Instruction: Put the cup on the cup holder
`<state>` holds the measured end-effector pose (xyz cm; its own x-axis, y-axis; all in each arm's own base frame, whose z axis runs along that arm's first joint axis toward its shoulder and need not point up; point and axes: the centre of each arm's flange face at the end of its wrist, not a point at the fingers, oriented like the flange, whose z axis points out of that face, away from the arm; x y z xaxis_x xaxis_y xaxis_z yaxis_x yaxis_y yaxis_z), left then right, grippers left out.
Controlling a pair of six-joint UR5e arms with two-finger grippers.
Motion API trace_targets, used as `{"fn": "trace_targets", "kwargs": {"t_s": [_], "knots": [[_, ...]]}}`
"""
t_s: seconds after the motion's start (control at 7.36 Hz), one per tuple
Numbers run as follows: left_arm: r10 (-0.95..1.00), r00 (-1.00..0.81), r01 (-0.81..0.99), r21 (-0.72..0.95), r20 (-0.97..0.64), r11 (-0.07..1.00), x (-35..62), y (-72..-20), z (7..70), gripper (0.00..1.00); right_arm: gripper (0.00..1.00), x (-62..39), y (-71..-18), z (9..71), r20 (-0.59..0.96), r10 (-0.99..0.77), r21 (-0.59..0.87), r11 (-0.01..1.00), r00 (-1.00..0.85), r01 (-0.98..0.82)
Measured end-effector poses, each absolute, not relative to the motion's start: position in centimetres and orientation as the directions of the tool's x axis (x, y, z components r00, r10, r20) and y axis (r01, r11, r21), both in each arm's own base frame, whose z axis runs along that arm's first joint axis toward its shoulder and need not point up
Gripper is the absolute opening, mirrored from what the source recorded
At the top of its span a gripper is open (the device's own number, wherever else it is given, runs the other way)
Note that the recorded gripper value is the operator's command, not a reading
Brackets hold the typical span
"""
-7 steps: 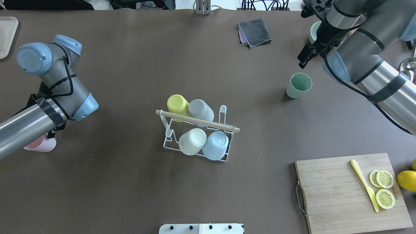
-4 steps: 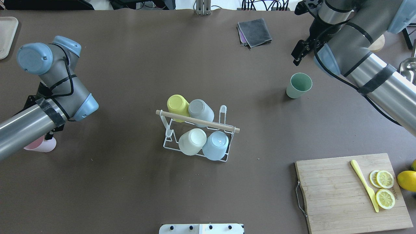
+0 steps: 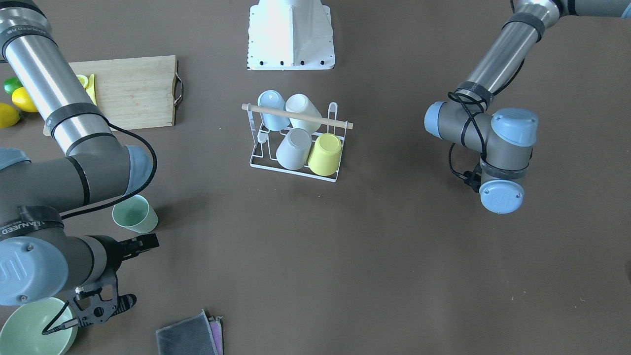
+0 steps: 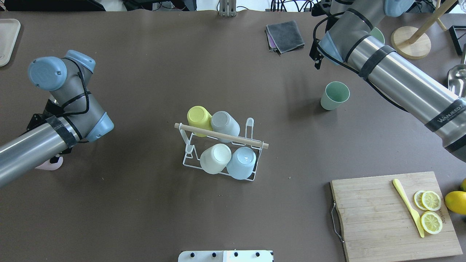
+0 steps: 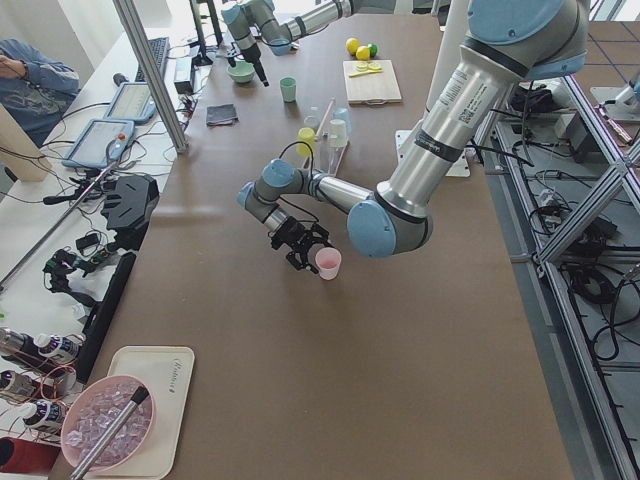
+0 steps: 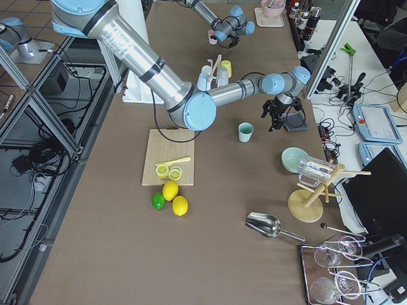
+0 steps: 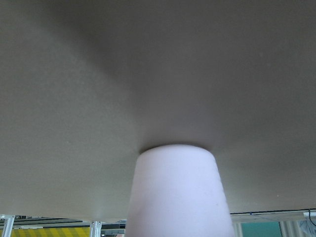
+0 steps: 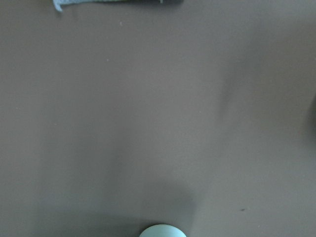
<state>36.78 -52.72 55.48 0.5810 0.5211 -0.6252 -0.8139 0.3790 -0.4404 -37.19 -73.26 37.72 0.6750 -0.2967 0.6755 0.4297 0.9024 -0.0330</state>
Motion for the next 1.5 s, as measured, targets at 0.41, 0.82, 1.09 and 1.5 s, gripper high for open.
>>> {"fn": "trace_targets", "kwargs": {"t_s": [0.41,0.82,1.09,1.5], "knots": [[0.542,0.585,-0.810,-0.467,-0.603,0.355,37.2,-52.6,55.7,0.84,1.00,-39.8,-71.5,36.9,0.659,-0.240,-0.198,0.859,0.713,0.472],[0.552,0.590,-0.803,-0.498,-0.589,0.327,37.6,-51.8,55.9,0.82,1.00,-40.2,-71.1,38.2,0.631,-0.361,-0.166,0.802,0.687,0.574],[0.553,0.597,-0.796,-0.517,-0.582,0.315,37.3,-51.6,56.2,0.76,1.00,-40.1,-71.4,38.1,0.615,-0.406,-0.142,0.786,0.676,0.601],[0.565,0.580,-0.815,-0.434,-0.587,0.384,35.7,-52.9,53.0,0.60,1.00,-40.4,-71.4,39.9,0.616,-0.393,-0.174,0.778,0.683,0.604]]}}
